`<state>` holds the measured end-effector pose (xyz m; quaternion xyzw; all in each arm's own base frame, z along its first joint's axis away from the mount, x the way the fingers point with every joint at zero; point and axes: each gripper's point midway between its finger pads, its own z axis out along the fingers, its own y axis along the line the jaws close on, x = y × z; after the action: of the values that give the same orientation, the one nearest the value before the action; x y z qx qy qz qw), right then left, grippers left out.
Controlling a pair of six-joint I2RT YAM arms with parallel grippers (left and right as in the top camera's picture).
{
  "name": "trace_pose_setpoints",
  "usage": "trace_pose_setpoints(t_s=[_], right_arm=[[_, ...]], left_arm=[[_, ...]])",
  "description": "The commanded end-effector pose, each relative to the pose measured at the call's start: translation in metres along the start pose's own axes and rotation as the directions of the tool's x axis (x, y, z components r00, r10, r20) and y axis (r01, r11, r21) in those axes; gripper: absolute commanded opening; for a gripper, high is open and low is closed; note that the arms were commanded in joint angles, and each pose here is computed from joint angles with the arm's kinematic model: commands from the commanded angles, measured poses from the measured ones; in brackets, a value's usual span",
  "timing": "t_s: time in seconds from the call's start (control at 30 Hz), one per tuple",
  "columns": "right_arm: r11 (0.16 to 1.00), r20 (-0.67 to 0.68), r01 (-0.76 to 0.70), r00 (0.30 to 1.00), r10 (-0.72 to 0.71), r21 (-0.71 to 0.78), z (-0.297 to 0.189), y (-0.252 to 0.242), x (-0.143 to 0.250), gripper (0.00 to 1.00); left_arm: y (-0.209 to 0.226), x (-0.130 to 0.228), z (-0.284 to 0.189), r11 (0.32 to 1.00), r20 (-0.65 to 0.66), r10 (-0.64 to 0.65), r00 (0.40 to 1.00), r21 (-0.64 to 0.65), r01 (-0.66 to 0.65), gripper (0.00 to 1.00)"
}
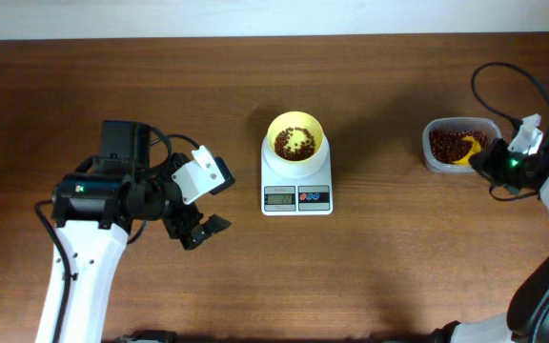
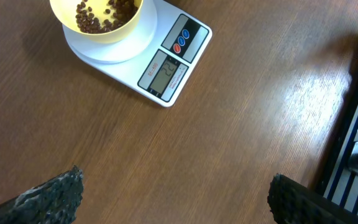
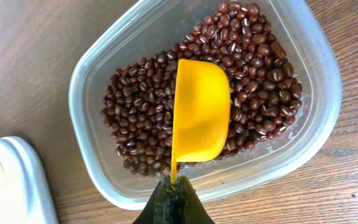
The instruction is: Scoop item into bowl and weigh 50g on scale
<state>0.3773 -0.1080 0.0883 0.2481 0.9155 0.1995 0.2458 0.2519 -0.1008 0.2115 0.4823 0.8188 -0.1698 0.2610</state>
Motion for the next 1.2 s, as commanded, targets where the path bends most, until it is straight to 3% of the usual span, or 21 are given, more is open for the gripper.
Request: trace_pose_setpoints(t_s=[0.0,0.47,0.83,1.17], right_arm=[[0.996,0.054,0.009,0.999,-0.004,-0.083,-0.02,0.014,-0.016,0.04],[0.96,0.06,-0.095,0.992,0.115,-0.265,-0.045,0.01,-0.022,0.04],[0.933,0.047,-0.089,0.993,0.112,-0.348,-0.05,0.024,-0.021,0.04],[0.86,0.032,-0.061,0.995,0.09,-0.507,-0.063,0.053,-0.021,0.04]], left_arm=[[-0.002,-0.002,-0.003,1.0,0.017,0.013,1.0,-0.003,-0.012,0.99],[-0.002,-0.002,-0.003,1.0,0.017,0.013,1.0,-0.003,-0.012,0.99],[-0.002,-0.002,-0.003,1.0,0.017,0.013,1.0,-0.003,-0.012,0.99],[-0.002,-0.002,-0.003,1.0,0.017,0.013,1.0,-0.003,-0.012,0.99]])
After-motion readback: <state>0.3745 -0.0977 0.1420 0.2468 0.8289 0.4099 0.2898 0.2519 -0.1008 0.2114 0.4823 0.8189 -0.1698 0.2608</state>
